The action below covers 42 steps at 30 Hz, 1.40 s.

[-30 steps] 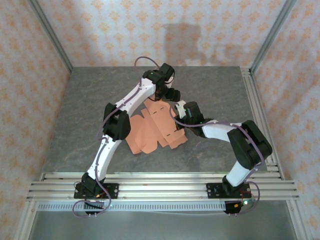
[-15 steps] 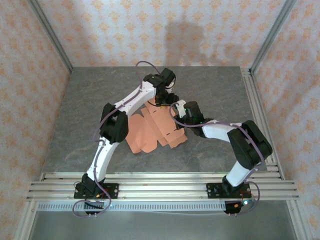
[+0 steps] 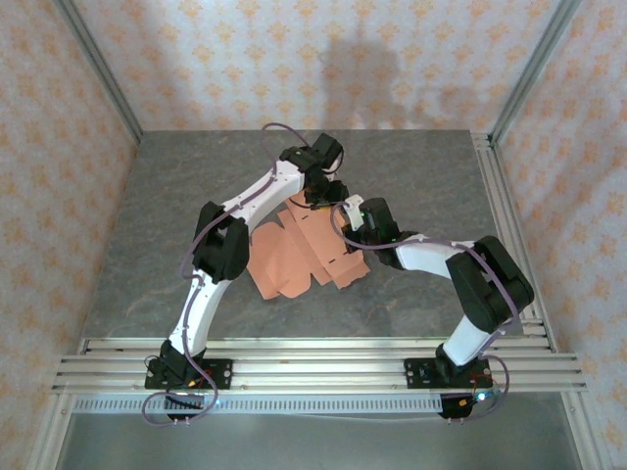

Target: Fold the paper box

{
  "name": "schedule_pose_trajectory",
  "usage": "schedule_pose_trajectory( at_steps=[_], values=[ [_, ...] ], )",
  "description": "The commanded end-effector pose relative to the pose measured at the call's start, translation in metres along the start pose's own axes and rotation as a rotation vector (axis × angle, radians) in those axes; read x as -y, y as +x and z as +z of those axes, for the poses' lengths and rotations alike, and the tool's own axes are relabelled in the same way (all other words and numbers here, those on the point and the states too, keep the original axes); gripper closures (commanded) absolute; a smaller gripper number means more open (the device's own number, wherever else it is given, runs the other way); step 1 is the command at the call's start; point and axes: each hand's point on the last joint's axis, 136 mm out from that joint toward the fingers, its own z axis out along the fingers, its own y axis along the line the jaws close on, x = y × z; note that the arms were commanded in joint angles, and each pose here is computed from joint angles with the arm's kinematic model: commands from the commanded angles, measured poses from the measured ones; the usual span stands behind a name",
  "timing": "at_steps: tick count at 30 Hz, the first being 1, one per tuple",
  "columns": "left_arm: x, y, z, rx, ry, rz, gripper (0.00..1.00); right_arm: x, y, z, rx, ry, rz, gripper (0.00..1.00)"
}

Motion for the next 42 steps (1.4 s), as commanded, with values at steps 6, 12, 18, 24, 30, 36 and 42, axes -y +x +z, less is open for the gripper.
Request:
schedule_pose_trajectory(
  at_steps=[6, 12, 18, 24, 30, 36, 42],
  values=[
    [0.014, -0.004, -0.007, 0.034, 0.037, -0.009, 0.56, -0.005, -0.021, -0.009, 0.034, 0.106, -0.167, 1.0],
    [0.013, -0.006, -0.001, 0.033, 0.044, -0.07, 0.62, -0.005, -0.026, -0.011, 0.057, 0.152, -0.205, 1.0],
    [0.019, -0.009, 0.004, 0.046, 0.081, -0.105, 0.68, -0.007, -0.025, -0.01, 0.055, 0.145, -0.212, 1.0],
    [0.02, -0.01, 0.005, 0.046, 0.087, -0.113, 0.78, -0.007, -0.024, -0.011, 0.059, 0.143, -0.203, 1.0],
    [0.02, -0.009, 0.002, 0.048, 0.084, -0.111, 0.84, -0.008, -0.022, -0.01, 0.055, 0.139, -0.202, 1.0],
    [0.022, -0.01, 0.001, 0.048, 0.092, -0.109, 0.64, -0.008, -0.022, -0.011, 0.057, 0.138, -0.2, 1.0],
    [0.024, -0.01, 0.001, 0.045, 0.102, -0.109, 0.82, -0.009, -0.022, -0.011, 0.056, 0.133, -0.198, 1.0]
  ],
)
